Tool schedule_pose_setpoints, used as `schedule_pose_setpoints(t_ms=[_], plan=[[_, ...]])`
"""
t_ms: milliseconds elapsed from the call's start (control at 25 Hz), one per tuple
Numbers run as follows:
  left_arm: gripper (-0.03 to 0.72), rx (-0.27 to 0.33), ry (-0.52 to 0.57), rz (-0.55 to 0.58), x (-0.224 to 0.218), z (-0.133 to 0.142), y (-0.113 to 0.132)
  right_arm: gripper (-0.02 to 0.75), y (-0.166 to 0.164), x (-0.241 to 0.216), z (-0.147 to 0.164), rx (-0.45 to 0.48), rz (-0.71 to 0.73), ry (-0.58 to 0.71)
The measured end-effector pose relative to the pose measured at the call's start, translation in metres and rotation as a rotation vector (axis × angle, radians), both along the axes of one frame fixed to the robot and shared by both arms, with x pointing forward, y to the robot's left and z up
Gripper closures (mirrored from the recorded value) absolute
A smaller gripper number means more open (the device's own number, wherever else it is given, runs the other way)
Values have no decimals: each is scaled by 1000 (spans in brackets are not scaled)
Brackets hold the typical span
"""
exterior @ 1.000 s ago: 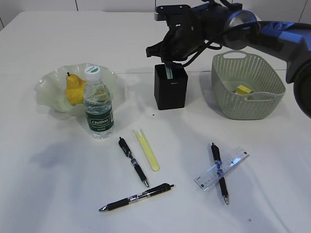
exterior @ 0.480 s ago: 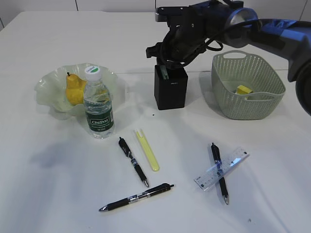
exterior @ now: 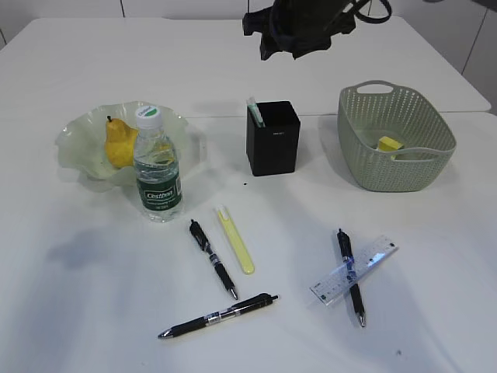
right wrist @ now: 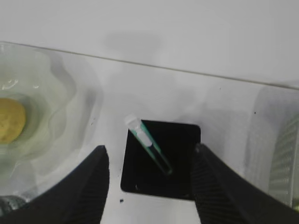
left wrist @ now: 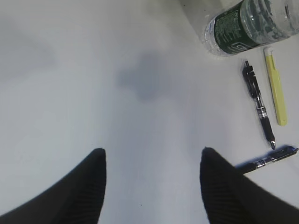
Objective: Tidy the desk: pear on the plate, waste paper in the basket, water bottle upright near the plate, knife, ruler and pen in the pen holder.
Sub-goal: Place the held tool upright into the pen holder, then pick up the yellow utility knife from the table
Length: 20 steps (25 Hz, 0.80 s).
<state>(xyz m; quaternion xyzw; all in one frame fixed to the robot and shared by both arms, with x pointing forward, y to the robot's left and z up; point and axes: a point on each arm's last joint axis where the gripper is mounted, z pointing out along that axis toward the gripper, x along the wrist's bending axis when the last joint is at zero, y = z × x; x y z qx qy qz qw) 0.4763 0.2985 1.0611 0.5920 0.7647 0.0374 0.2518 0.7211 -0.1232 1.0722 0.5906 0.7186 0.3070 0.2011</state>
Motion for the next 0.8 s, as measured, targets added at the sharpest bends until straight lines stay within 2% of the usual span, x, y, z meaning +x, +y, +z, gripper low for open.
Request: schedule_pose_setpoints(t_ms=[240,480,600,800], plan=[[240,0,0,0,0,0,0,328,-3,-27,27,7,33,111],[240,0,0,0,0,0,0,328,19,-53,27,-43,99,246],[240,0,0,0,0,0,0,331,36,-62,26,-53,121,258],[240,0,-2,1,0,0,0,372,45,-65,23,-61,117,266]])
